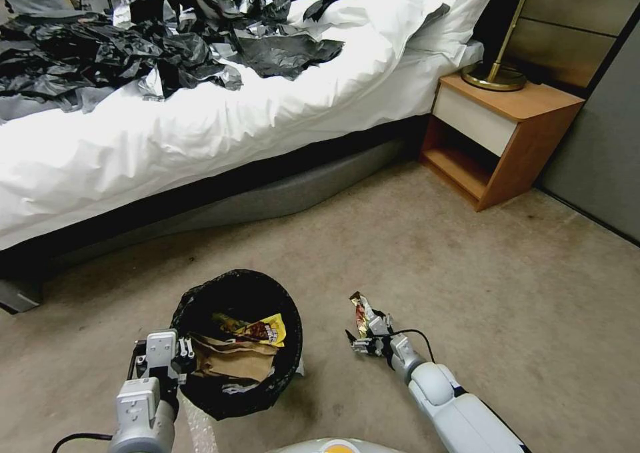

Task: Pick up the trash bin, then pick up the garbage from the floor and place it into the trash bin.

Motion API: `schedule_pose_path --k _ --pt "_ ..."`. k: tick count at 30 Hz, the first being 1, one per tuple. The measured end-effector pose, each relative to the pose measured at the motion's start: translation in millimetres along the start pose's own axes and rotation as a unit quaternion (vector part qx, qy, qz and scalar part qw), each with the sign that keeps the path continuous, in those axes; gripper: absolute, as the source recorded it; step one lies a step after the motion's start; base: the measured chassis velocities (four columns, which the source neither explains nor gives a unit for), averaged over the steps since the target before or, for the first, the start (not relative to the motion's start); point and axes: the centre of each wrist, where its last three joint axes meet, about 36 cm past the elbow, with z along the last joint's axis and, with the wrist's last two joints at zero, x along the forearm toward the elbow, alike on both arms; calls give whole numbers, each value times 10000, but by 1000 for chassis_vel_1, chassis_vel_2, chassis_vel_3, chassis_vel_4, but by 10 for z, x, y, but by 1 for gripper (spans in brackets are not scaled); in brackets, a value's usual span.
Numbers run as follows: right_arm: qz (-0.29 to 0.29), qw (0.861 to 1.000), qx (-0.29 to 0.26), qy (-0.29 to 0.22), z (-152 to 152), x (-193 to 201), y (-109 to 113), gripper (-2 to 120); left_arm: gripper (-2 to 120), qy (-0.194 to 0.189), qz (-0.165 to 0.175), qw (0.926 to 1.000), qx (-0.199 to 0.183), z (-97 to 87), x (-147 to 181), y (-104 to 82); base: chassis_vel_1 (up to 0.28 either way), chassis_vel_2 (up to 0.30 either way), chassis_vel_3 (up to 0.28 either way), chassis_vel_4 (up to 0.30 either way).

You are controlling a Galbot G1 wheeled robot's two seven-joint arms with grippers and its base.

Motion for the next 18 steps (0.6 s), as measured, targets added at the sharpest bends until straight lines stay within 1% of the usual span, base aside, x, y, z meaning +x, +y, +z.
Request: schedule_pose_path --k 4,6,11,14,16,18 --pt "44 10000 -29 54 73 -22 -41 100 0 6 -7 10000 -7 4 3 9 0 0 0 0" --pt "76 9999 -49 104 136 -22 -81 98 0 11 -17 10000 -19 7 8 19 0 0 0 0" --pt "82 9999 -70 120 171 -12 -110 92 0 10 -18 10000 -23 5 11 21 0 0 0 0" --pt "71 9999 -80 102 176 0 -108 84 0 0 12 10000 -8 -2 17 0 0 0 0 0" --pt "68 9999 -80 95 173 2 -104 82 0 -5 16 10000 -5 -6 18 -3 0 0 0 0" --pt "59 9999 -79 74 161 2 -93 75 0 -15 20 10000 -2 -12 19 -8 0 0 0 0"
